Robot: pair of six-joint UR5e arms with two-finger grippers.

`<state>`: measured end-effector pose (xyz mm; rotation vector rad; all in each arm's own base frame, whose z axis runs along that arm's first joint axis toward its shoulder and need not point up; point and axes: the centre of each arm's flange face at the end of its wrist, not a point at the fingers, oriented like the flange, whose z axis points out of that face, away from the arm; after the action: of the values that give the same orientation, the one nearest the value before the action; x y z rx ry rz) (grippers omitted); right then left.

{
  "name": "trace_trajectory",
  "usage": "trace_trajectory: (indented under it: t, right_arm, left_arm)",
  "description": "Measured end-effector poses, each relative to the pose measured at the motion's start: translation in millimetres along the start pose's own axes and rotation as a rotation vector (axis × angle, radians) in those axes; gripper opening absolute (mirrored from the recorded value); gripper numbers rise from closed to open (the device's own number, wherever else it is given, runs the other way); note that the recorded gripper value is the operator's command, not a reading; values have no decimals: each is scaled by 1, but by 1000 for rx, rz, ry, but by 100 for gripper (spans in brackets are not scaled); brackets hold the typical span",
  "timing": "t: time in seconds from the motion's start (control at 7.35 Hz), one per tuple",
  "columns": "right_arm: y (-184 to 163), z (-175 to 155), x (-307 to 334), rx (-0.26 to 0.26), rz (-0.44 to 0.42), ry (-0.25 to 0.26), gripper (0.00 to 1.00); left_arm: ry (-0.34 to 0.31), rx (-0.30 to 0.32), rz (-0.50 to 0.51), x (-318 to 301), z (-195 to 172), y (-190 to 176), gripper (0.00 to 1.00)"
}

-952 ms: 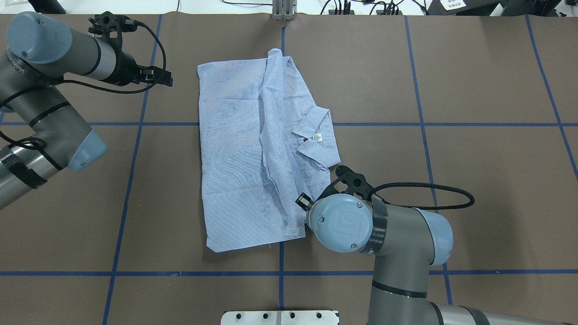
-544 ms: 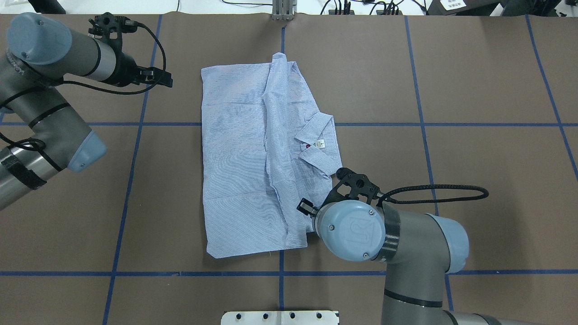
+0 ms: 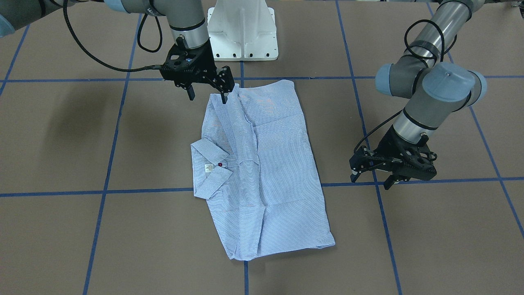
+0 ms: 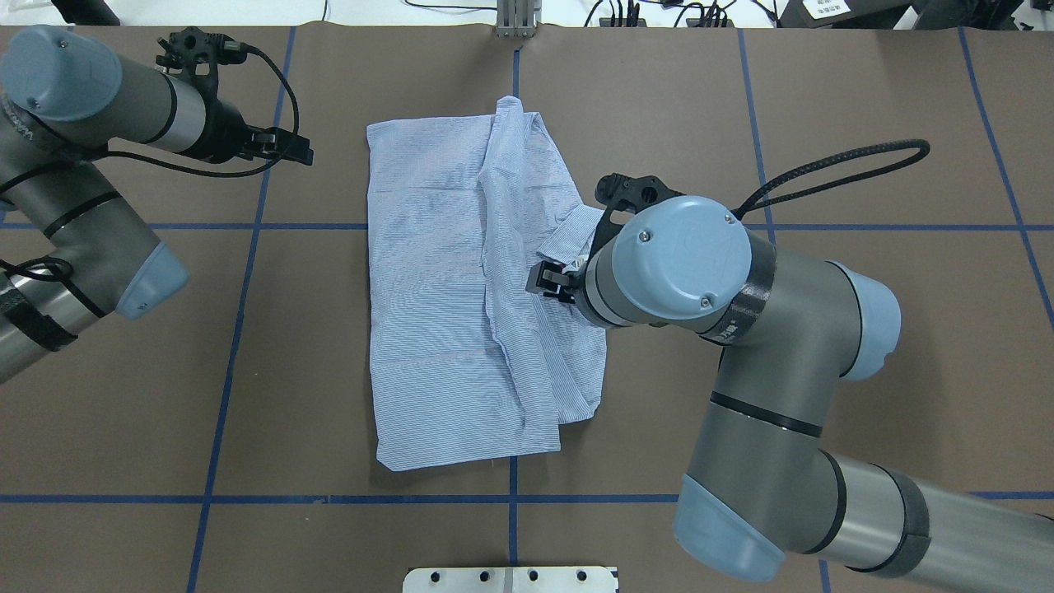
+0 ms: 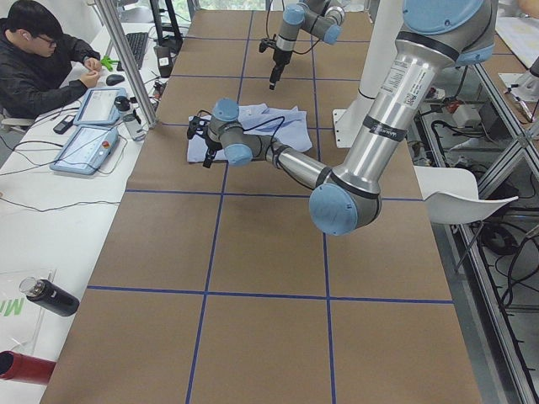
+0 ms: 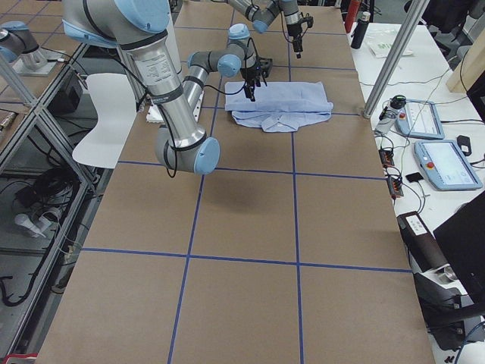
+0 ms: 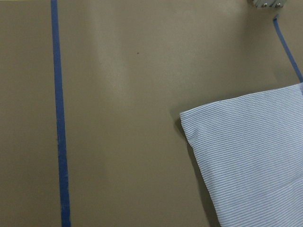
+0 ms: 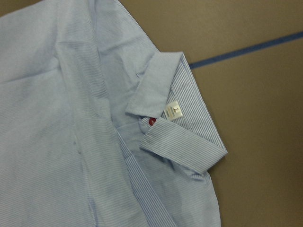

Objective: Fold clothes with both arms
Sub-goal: 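Pull the shirt with the right gripper toward the robot, folding it over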

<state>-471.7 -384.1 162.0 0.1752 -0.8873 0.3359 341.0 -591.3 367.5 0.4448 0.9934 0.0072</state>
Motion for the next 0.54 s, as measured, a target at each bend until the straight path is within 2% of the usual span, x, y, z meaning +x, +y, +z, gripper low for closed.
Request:
trace_trajectory:
  t: [0.27, 0.41, 0.54]
  right_arm:
    - [-18, 1, -13, 71, -92, -17, 100]
    - [-22, 7, -23, 78, -136, -20, 100]
    - [-26, 21, -43, 73, -176, 18, 100]
  left_arm:
    - [25, -35, 6, -8, -9, 16, 100]
    - [40, -50, 10, -11, -16, 23, 100]
    - [50, -63, 28, -17, -23, 30, 100]
